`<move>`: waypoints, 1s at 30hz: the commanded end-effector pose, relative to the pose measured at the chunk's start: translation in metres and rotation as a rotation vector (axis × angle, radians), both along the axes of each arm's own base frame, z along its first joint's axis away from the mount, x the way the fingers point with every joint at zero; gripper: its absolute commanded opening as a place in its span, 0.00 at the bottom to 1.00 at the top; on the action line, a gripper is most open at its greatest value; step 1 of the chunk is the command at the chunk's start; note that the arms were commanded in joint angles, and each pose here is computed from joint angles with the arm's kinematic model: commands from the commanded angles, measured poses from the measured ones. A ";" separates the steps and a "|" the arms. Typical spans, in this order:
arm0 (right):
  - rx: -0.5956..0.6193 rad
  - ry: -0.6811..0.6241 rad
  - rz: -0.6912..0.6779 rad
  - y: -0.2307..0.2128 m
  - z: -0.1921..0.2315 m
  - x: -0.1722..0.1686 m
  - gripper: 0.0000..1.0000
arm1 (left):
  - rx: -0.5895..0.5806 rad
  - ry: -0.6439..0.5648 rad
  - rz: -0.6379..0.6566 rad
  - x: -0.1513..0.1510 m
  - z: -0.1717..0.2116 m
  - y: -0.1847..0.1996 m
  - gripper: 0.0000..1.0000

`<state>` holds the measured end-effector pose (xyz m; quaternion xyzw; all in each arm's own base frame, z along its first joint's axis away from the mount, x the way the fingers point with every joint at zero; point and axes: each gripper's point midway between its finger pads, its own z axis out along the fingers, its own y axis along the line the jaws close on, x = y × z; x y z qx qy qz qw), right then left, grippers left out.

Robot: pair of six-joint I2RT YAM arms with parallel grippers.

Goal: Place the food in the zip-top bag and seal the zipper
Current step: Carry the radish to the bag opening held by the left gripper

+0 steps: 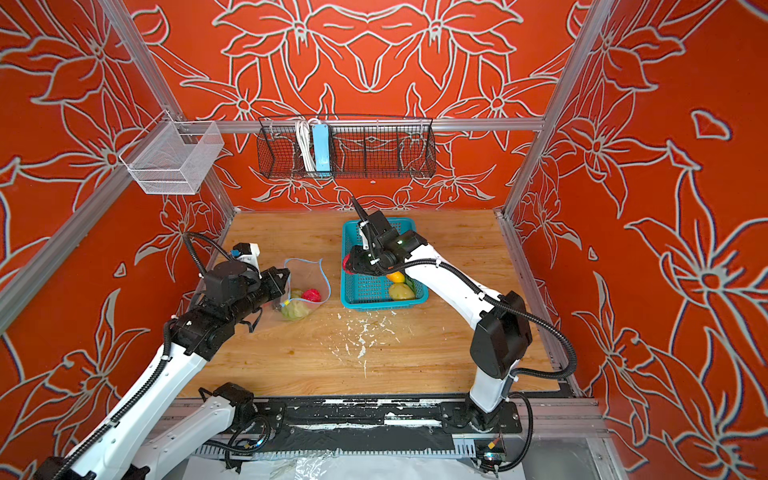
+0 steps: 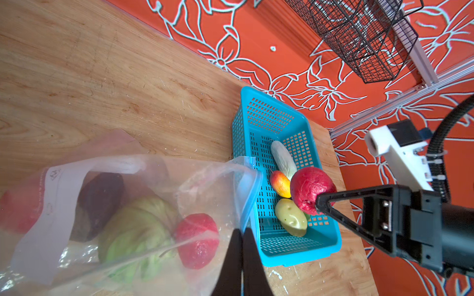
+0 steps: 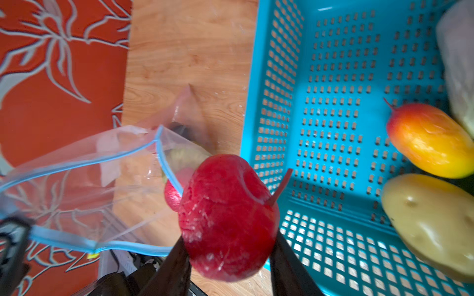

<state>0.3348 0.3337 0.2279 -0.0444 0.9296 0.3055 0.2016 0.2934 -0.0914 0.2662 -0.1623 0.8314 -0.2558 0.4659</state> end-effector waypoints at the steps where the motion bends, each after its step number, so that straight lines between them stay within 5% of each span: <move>1: 0.067 -0.052 0.056 0.018 0.019 -0.010 0.33 | -0.018 -0.008 -0.002 0.000 0.005 -0.002 0.00; 15: 0.147 -0.101 0.179 0.072 0.030 -0.032 0.34 | -0.004 -0.022 -0.020 -0.004 0.014 -0.002 0.00; 30: 0.105 -0.139 0.254 0.125 0.013 -0.037 0.35 | -0.005 -0.044 -0.029 -0.005 0.029 -0.003 0.00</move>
